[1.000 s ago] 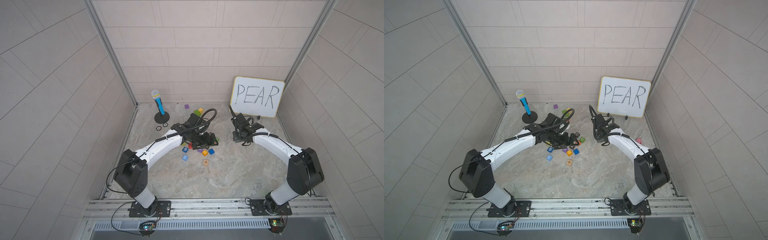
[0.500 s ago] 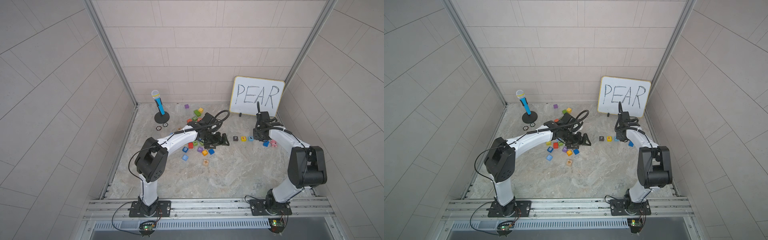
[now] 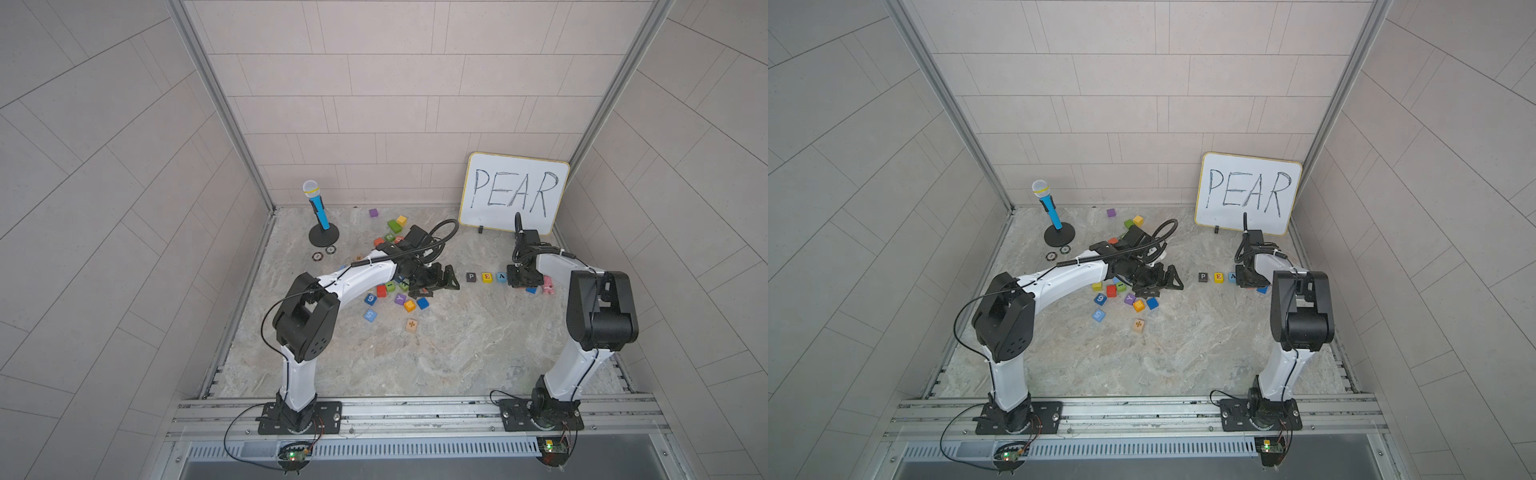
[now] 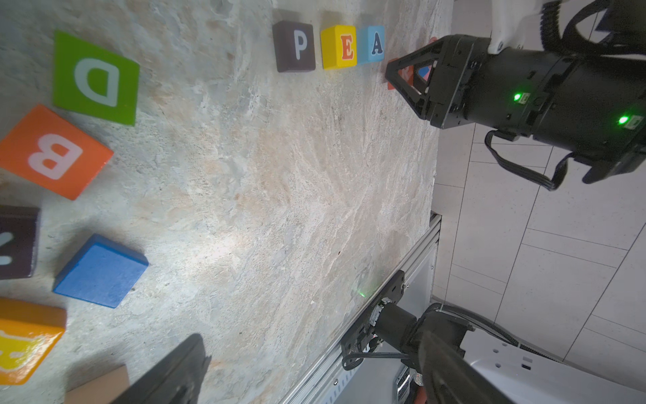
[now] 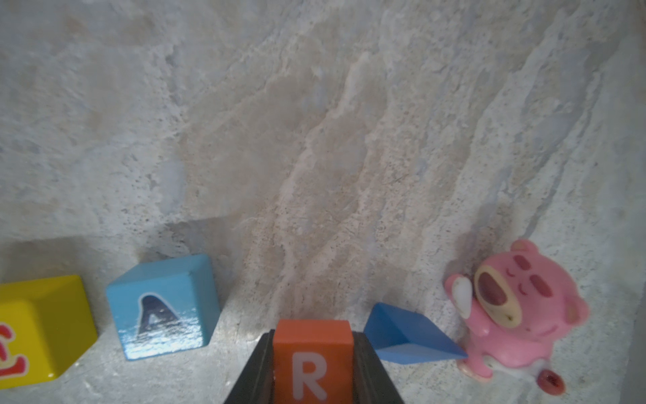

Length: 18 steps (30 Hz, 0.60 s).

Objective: Spell the uppercase word “pear” with letter blocks
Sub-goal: Place the letter block at the center of the board.

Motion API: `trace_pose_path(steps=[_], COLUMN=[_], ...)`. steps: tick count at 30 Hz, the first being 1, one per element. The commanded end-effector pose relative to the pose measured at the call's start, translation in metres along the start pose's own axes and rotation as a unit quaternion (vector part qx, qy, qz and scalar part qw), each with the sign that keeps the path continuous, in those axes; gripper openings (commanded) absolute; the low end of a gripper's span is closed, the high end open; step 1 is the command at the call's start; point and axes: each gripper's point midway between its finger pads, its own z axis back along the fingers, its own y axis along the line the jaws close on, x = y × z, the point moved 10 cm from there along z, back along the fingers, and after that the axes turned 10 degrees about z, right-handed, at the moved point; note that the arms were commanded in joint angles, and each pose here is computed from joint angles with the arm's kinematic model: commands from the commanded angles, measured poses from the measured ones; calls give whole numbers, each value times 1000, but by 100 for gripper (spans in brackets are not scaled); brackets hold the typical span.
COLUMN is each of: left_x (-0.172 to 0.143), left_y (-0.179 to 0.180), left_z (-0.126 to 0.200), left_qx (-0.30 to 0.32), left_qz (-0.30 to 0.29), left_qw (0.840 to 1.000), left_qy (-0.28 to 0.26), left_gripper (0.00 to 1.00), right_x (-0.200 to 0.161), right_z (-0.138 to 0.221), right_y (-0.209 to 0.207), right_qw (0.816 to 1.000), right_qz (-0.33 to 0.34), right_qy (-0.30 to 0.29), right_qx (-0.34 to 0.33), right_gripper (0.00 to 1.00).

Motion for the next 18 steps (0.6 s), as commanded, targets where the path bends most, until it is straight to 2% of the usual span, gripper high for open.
trace_pose_path(steps=[1,18], left_x=[0,-5], left_y=[-6,3], left_z=[0,-4], left_qx=[-7,2], left_qz=[-8,-5], left_qw=[1000,1000], left_qy=[-1,2], left_gripper=[99,99], right_x=[10,23], right_z=[-2,-15], right_y=[-5,-4], right_qw=[1000,1000], right_qz=[3,2], right_qy=[-12,0], right_qx=[5,17], right_gripper=[26,30])
